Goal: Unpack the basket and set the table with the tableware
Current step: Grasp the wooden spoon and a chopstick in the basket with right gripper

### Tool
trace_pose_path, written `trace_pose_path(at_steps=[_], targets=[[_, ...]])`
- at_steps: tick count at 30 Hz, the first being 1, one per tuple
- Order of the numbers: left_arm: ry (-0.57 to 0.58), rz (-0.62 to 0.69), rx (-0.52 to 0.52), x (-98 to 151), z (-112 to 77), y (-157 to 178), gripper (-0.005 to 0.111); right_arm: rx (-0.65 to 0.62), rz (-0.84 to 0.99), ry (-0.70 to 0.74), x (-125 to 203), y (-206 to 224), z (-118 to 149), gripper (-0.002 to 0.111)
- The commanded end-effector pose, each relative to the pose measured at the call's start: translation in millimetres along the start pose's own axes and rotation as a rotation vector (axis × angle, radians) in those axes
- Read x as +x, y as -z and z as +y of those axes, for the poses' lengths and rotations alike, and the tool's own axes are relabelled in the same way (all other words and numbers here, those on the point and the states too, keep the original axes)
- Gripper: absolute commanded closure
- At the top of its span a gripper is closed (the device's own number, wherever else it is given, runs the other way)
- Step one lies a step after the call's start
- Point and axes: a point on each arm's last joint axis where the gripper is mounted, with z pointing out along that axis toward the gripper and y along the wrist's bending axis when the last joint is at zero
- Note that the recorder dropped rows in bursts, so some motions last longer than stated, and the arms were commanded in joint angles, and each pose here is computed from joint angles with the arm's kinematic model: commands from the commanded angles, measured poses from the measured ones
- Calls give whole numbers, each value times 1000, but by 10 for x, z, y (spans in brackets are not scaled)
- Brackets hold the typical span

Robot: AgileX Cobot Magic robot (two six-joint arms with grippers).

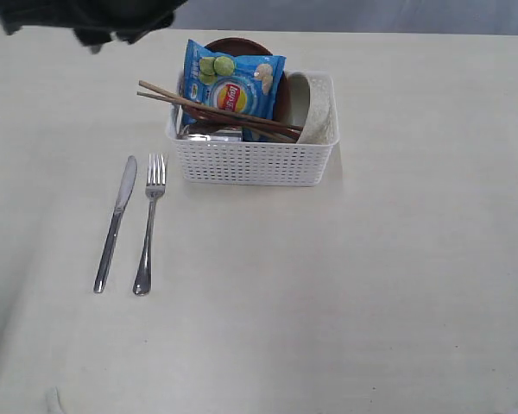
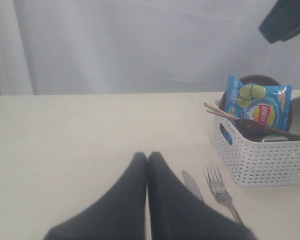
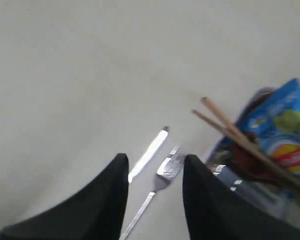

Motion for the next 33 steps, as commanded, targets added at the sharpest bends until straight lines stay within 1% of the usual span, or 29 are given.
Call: trace_pose_path(at_steps=[1,4,6,11,13,15,16,17,21,26,33], targets=[[3,-13,2,-4,-1,1,107,72,84,127,-20,-18,-460,73],[3,-13,2,-4,-1,1,107,29,155,238,17,-137,-640,73],[3,-13,2,-4,-1,1,107,-12,186,319,44,-245,-706,73],[3,-13,2,-4,-1,1,107,-34,200,483,89,-508,-732,71],[3,-13,2,-4,-1,1,107,-45,211,535,120,-627,-729,64],[3,-13,2,-4,-1,1,107,-62,228,563,164,-748,-722,53],[3,-13,2,-4,-1,1,107,-58,235,566,181,-806,-728,47],[3,-13,2,-4,-1,1,107,-57,241,568,198,-857,-731,45],[3,-13,2,-4,-1,1,107,-49,264,570,270,-1076,-772,49],[3,-13,2,-4,-1,1,107,-29,303,590,362,-1284,-817,49],[3,-13,2,-4,-1,1,107,-6,248,567,399,-1562,-931,49]])
